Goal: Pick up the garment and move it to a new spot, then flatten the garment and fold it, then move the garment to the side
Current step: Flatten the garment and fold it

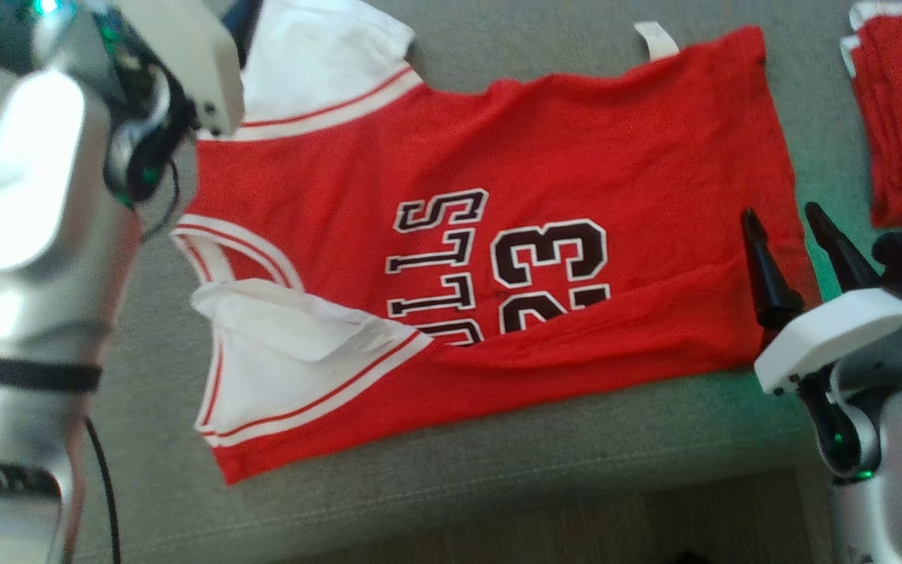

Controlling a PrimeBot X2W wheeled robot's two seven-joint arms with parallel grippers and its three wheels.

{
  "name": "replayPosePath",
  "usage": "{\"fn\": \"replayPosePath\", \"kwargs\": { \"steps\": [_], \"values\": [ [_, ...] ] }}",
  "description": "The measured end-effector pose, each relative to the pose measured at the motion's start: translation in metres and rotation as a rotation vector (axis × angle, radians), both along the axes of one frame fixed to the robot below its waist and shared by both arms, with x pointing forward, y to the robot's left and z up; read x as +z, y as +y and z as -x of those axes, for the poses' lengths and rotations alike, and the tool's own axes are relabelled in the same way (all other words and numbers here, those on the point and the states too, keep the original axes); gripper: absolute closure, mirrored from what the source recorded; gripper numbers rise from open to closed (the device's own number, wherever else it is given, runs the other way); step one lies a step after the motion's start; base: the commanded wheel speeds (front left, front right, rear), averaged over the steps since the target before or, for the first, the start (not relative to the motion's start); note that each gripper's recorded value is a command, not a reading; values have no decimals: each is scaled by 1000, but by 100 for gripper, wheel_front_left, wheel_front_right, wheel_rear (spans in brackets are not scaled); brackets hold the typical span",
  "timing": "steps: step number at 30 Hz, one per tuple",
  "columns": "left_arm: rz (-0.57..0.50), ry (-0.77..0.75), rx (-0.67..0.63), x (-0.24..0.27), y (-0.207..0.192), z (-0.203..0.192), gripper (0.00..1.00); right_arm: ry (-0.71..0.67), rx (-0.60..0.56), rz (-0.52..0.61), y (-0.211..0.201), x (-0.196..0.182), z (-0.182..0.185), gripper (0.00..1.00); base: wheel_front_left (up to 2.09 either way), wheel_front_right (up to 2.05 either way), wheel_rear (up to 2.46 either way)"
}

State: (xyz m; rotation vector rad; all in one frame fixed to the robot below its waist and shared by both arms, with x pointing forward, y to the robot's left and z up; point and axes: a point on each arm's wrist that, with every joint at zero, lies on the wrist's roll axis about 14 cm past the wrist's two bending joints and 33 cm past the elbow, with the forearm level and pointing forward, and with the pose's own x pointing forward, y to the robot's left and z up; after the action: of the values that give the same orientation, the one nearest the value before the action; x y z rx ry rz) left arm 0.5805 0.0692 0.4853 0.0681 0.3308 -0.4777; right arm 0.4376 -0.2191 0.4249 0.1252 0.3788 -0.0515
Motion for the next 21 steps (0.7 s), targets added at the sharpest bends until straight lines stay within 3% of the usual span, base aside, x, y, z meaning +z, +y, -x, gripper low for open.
{"fn": "replayPosePath", "kwargs": {
  "steps": [13, 21],
  "values": [
    [-337, 204, -48, -113, 5, -44, 0, 63, -65, 2, -23, -37, 0, 0, 0, 0, 0],
    [-342, 208, -40, -121, 2, -59, 0, 54, -95, 15, -35, -39, -1, 0, 0, 0, 0]
  ]
}}
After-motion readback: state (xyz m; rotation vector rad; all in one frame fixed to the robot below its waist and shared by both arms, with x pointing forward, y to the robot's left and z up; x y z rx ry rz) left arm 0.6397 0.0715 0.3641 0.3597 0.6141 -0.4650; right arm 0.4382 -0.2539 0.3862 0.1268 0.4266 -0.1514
